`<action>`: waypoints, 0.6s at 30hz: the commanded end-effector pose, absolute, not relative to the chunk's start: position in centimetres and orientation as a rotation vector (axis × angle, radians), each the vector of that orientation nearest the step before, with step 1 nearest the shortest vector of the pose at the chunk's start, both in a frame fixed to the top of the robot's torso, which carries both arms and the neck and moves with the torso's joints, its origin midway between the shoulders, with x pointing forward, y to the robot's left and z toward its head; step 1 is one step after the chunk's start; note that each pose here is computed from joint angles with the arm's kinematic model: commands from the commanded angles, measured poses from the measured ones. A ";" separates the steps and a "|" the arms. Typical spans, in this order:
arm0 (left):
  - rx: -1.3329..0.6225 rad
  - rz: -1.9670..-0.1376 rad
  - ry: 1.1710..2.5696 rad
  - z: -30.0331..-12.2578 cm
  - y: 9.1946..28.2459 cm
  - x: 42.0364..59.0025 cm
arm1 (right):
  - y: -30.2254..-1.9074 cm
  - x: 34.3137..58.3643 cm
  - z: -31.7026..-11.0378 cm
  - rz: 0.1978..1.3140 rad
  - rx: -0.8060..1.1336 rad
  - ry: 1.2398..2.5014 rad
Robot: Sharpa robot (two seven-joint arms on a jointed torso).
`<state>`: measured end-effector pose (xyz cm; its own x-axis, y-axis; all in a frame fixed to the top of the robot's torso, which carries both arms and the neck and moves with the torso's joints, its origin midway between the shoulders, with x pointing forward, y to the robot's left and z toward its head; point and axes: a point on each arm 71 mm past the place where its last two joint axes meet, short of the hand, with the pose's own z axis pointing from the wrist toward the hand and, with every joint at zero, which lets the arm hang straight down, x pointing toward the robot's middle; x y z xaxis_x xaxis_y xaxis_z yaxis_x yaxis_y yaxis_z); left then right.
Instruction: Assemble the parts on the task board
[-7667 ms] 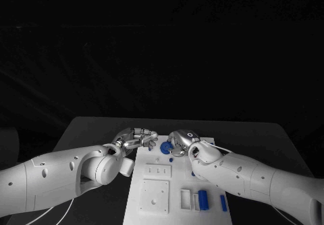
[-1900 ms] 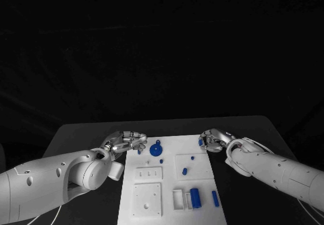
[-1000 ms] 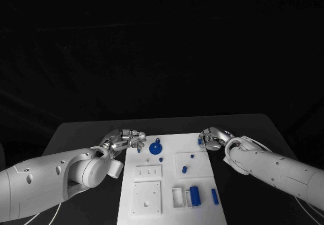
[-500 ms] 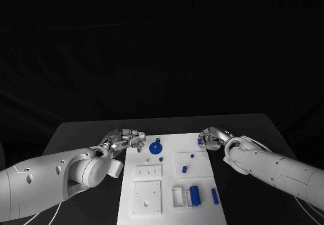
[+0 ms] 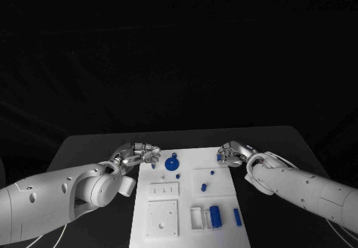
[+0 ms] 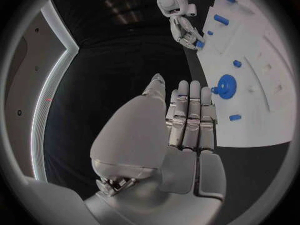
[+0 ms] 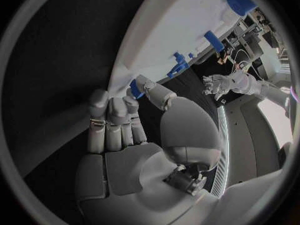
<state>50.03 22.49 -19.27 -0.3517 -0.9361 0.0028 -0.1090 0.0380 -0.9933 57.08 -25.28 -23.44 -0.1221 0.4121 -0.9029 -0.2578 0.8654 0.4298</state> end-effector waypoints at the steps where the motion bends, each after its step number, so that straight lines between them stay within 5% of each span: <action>1: -1.011 -1.422 1.580 -18.9 21.9 49.8 | -25.1 57.2 -22.5 0.552 0.167 1.585; 18: -1.027 -1.368 1.699 -18.7 20.8 50.6 | -20.0 55.9 -19.3 0.573 0.065 1.640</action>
<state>50.73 21.14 -18.50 -0.3904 -0.9192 -0.0518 -0.1036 0.0998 -0.9896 55.99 -20.18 -19.06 -0.1446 0.4216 -0.8952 -0.3043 0.8419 0.4457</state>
